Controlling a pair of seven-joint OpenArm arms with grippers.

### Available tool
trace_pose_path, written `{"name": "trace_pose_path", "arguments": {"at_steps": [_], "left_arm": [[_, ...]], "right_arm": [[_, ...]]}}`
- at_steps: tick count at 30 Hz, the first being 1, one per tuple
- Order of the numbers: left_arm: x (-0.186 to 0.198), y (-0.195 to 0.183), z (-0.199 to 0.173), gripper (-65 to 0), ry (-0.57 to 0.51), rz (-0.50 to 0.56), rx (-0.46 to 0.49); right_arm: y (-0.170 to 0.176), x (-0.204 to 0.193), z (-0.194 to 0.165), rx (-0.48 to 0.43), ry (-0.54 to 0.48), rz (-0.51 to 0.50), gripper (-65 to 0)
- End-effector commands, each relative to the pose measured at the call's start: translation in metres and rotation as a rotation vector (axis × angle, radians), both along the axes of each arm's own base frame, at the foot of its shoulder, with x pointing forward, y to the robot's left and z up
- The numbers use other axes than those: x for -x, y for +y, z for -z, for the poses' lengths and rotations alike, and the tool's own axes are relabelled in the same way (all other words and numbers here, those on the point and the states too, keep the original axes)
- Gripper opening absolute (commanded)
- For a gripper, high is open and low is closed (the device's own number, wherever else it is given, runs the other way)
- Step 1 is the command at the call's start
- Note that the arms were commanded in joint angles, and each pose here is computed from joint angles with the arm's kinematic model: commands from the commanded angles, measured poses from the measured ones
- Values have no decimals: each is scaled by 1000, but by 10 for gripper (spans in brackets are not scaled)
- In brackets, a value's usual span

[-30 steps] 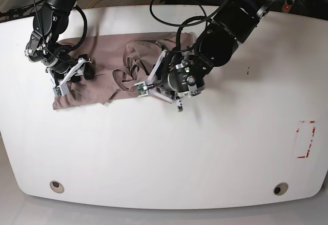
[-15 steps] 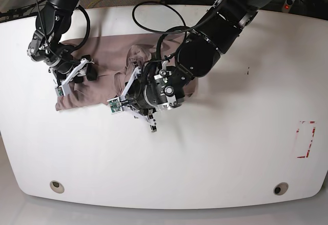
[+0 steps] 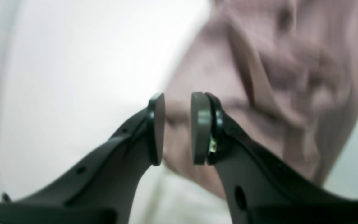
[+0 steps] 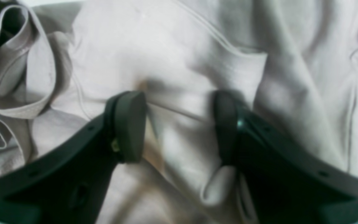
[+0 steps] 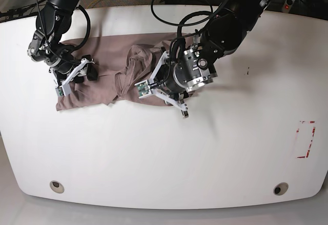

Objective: Fold the T-shirt properly
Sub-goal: 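Lay the folded end down over the strip and release with the left gripper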

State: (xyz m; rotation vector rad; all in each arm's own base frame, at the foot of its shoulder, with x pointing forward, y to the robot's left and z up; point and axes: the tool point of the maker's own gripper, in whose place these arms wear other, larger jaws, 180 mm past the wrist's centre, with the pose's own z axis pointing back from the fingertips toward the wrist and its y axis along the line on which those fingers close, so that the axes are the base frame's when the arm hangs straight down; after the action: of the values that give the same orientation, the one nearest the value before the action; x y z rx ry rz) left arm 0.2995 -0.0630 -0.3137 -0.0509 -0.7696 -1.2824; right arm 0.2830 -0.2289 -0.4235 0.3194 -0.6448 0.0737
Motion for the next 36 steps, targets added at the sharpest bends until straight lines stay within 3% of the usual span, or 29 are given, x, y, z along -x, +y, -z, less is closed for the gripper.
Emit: {"name": "trace_pose_path", "arguments": {"at_steps": [1, 8, 15, 21, 27, 31, 36], "left_arm": [[1, 0, -4, -524, -12, 9, 19], [25, -5, 49, -524, 123, 59, -74], [36, -62, 58, -524, 165, 175, -37], [31, -109, 24, -524, 112, 230, 69], [20, -112, 5, -524, 59, 239, 85], [20, -113, -38, -524, -39, 245, 139], [18, -83, -43, -524, -69, 183, 125]], "right_arm": [[-4, 12, 10, 40, 75, -18, -308], [-4, 12, 10, 40, 75, -18, -308], [-4, 12, 10, 38, 74, -18, -308], [-4, 13, 10, 38, 76, -18, -308], [-3, 13, 11, 37, 77, -18, -308], [-3, 14, 11, 36, 79, -18, -308], [1, 13, 12, 27, 77, -18, -308]]}}
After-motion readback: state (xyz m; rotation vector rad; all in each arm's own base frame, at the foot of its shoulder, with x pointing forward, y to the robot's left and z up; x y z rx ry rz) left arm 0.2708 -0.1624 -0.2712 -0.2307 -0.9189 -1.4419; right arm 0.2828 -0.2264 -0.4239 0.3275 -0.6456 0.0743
